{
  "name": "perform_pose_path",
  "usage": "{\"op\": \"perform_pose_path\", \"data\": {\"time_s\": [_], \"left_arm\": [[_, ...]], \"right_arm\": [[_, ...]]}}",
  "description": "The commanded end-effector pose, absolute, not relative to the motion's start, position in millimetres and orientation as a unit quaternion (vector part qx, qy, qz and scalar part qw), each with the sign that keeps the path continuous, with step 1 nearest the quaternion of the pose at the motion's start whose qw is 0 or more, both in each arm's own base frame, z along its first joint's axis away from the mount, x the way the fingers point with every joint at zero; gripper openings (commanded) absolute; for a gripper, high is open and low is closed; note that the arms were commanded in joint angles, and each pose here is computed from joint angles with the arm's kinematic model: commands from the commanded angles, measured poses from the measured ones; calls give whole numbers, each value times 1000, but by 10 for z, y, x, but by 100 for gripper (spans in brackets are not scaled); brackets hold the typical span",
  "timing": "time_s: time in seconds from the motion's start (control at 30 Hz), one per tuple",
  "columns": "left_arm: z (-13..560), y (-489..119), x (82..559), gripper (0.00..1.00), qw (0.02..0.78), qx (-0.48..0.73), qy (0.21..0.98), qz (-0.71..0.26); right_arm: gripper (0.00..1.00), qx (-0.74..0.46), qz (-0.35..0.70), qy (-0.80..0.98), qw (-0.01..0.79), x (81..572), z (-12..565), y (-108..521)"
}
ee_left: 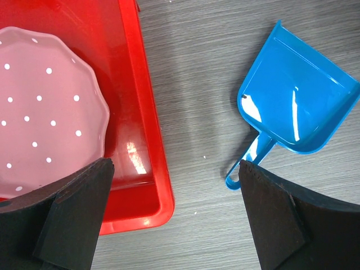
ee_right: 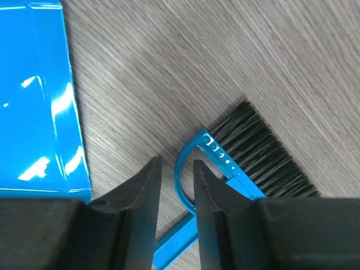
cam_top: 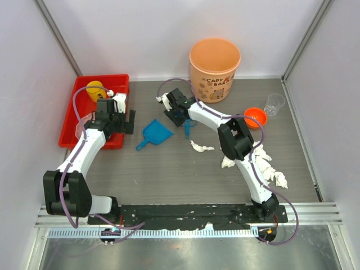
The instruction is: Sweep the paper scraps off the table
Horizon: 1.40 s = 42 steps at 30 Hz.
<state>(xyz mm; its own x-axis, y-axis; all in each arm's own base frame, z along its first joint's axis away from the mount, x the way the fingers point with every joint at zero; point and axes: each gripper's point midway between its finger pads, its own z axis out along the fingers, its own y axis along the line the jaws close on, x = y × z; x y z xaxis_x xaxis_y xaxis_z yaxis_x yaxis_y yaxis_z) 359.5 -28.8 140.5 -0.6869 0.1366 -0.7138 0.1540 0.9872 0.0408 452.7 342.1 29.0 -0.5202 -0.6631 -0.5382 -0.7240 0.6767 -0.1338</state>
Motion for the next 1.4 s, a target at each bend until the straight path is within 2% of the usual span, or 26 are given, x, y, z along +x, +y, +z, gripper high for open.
{"op": "perform_pose_path", "data": {"time_s": [0.0, 0.07, 0.1, 0.17, 0.4, 0.5, 0.7, 0.77, 0.87, 0.97, 1.07, 1.17, 1.37], "left_arm": [[1501, -285, 3620, 97, 403, 85, 911, -14], [1506, -291, 3619, 97, 403, 85, 911, -15], [1510, -293, 3619, 97, 403, 86, 911, -16], [1525, -294, 3620, 97, 403, 89, 911, -16], [1711, -373, 3607, 97, 406, 121, 905, -32], [1792, -471, 3531, 97, 400, 153, 902, -56], [2036, -908, 3301, 94, 398, 256, 865, -167], [2237, -1161, 3178, 95, 410, 303, 828, -235], [2520, -1392, 3007, 100, 451, 392, 751, -281], [2742, -1409, 3029, 100, 500, 469, 686, -244], [2825, -1410, 3059, 100, 514, 537, 638, -202], [2655, -1513, 2912, 100, 483, 620, 589, -189], [2432, -1656, 2701, 100, 447, 678, 544, -214]], "right_arm": [[27, -412, 31, 875, 253, 4466, 9, 3306], [15, -407, 33, 877, 252, 4446, 14, 3300], [1, -404, 36, 879, 252, 4435, 41, 3302], [1, -394, 44, 881, 259, 4426, 133, 3320], [1, -369, 162, 848, 346, 4301, 1360, 3638], [1, -366, 191, 837, 359, 4186, 1587, 3660], [1, -384, 268, 809, 355, 3802, 1976, 3705], [1, -398, 313, 790, 347, 3612, 2140, 3774], [1, -407, 368, 769, 327, 3370, 2288, 3841], [1, -402, 403, 755, 324, 3220, 2459, 3860], [1, -378, 444, 746, 322, 3096, 2515, 3916], [1, -384, 475, 725, 318, 2928, 2598, 3974], [1, -398, 509, 702, 299, 2655, 2665, 4154]]}}
